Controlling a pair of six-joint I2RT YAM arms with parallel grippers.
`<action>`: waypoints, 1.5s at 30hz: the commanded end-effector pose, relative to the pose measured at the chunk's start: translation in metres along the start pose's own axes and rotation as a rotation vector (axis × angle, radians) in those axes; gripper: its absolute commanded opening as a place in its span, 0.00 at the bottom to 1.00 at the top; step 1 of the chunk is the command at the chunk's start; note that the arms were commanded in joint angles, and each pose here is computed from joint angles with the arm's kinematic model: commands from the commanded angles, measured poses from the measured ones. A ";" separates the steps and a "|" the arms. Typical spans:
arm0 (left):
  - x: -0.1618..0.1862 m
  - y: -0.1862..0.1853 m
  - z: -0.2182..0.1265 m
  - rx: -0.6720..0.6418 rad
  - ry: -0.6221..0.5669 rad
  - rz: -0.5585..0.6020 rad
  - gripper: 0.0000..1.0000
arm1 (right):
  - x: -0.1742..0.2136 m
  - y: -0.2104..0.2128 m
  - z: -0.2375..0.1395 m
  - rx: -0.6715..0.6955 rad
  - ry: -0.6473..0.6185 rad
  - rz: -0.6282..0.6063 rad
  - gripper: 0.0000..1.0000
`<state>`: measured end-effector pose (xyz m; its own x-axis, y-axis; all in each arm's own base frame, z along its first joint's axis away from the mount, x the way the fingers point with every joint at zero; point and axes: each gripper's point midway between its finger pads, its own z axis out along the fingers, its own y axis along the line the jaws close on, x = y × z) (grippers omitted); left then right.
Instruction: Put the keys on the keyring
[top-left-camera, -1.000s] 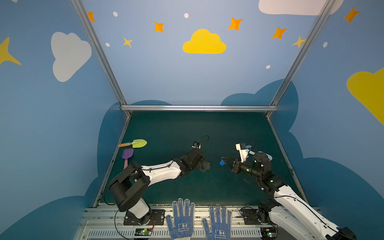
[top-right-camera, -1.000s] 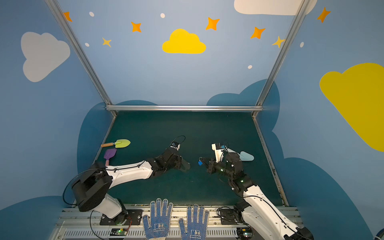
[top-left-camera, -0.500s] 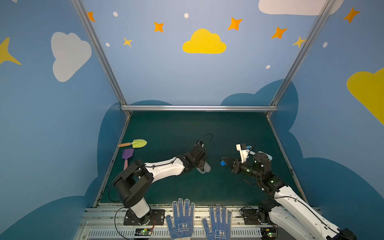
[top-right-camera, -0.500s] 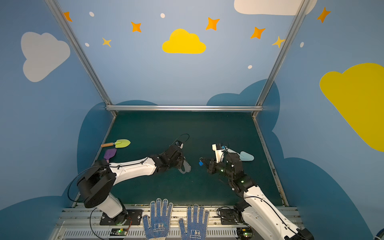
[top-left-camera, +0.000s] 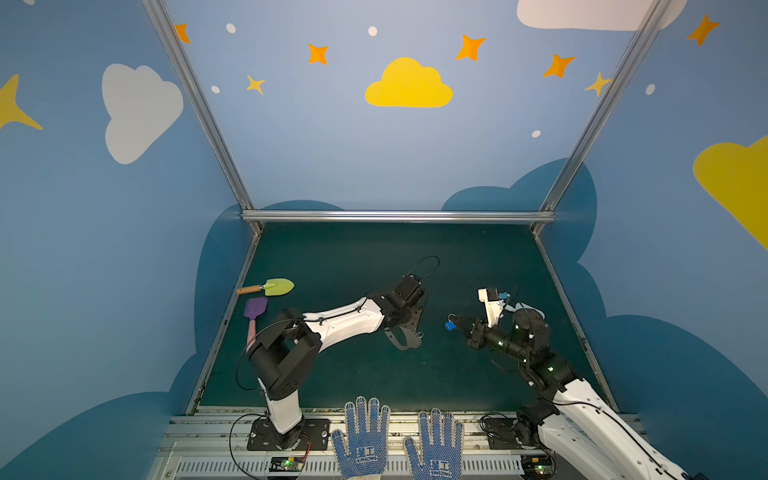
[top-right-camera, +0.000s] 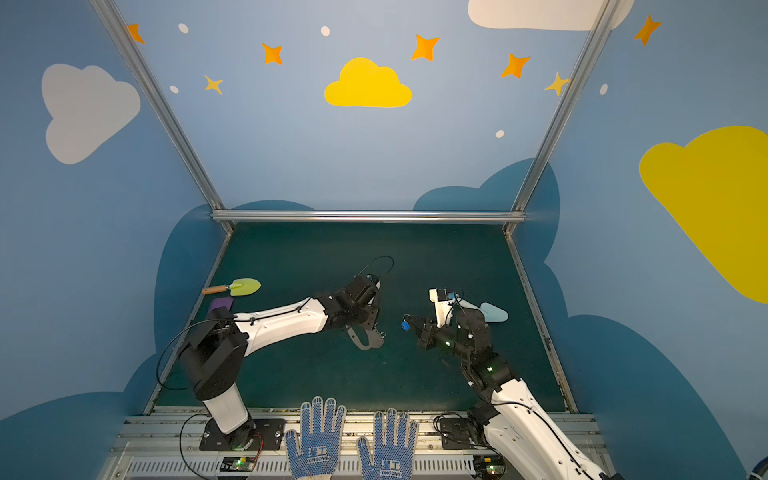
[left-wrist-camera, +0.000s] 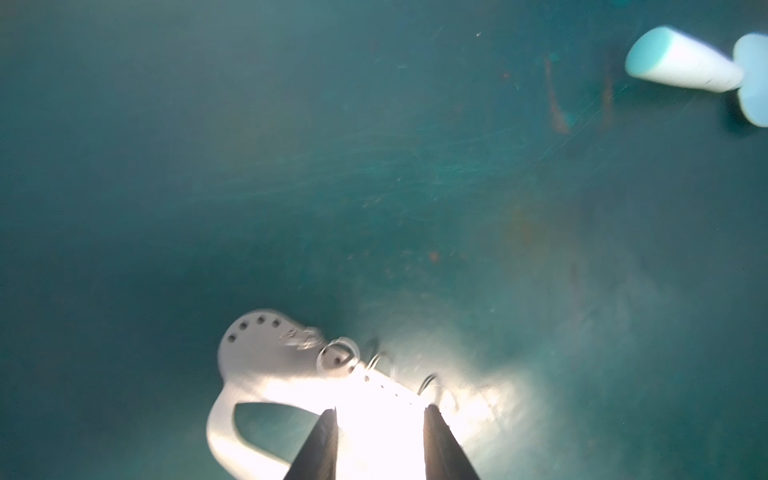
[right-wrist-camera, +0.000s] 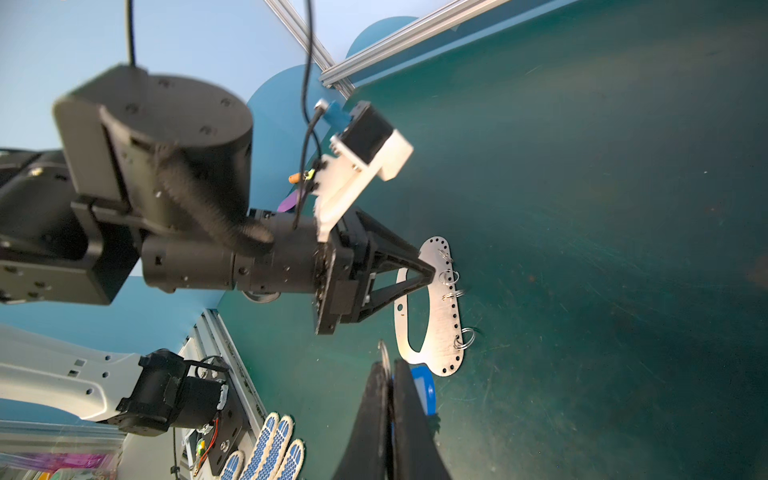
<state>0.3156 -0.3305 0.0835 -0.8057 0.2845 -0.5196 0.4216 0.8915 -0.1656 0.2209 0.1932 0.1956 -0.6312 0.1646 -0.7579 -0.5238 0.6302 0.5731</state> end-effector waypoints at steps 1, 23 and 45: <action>0.025 0.004 0.013 -0.026 0.162 0.025 0.37 | 0.000 -0.003 -0.001 0.013 -0.008 -0.009 0.00; 0.035 0.010 0.042 -0.127 0.334 0.068 0.28 | 0.001 -0.008 -0.001 0.018 -0.012 0.002 0.00; -0.044 -0.011 -0.004 -0.058 0.044 0.082 0.04 | -0.003 -0.007 -0.003 0.016 -0.025 0.008 0.00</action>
<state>0.3236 -0.3376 0.0727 -0.8427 0.3945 -0.3663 0.4436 0.8944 -0.0575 0.2233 0.1876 0.1870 -0.6402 0.1749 -0.7480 -0.4992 0.6454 0.5782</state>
